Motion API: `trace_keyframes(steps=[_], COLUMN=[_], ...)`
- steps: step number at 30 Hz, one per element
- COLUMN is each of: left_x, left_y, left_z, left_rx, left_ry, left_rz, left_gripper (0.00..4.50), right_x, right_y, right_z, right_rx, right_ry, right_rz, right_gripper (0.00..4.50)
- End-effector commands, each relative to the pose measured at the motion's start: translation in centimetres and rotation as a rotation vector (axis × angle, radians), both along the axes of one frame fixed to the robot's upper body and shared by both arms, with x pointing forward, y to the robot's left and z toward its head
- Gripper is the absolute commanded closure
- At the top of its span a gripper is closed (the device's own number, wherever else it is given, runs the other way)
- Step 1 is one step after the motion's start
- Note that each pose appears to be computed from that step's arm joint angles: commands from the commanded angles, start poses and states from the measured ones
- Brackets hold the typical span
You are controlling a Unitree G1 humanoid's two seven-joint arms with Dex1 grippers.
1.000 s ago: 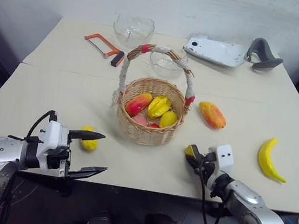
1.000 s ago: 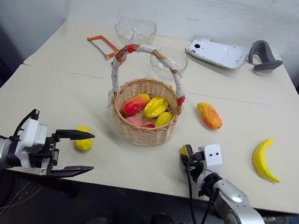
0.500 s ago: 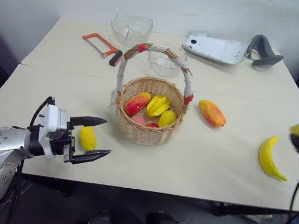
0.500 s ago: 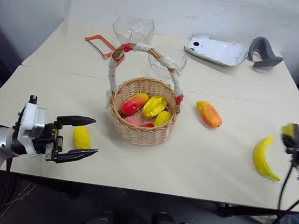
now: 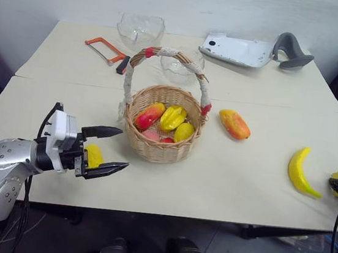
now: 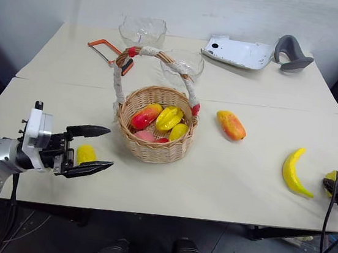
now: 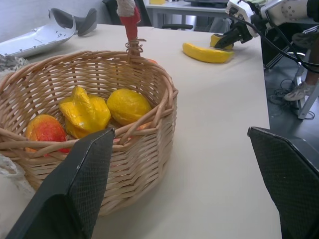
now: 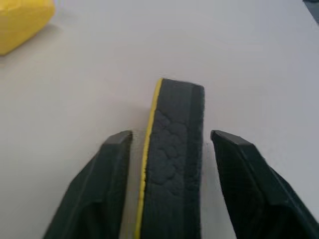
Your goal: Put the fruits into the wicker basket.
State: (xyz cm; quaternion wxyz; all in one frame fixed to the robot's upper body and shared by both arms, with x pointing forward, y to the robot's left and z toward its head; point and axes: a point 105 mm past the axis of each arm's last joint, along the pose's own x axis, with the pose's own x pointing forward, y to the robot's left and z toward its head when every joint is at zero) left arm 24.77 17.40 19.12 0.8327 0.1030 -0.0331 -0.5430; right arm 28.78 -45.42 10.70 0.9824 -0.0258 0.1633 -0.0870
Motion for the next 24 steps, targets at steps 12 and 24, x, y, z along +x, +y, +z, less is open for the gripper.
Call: trace_keyframes(steps=[12,24], left_x=[-0.3,-9.9], left_y=[18.6,28.4], left_z=[-1.0,-4.5], left_rx=[0.037,0.040], left_ry=[0.074,0.367], left_rz=[0.697,1.150], left_gripper=[0.00,0.00], right_x=[-3.0,-8.5], right_y=[17.3,32.9], right_z=[10.4,6.4], right_rx=[-0.333,-0.240], right_ry=[-0.402,-0.674], right_rz=[0.981,1.507], right_gripper=[0.04,0.04])
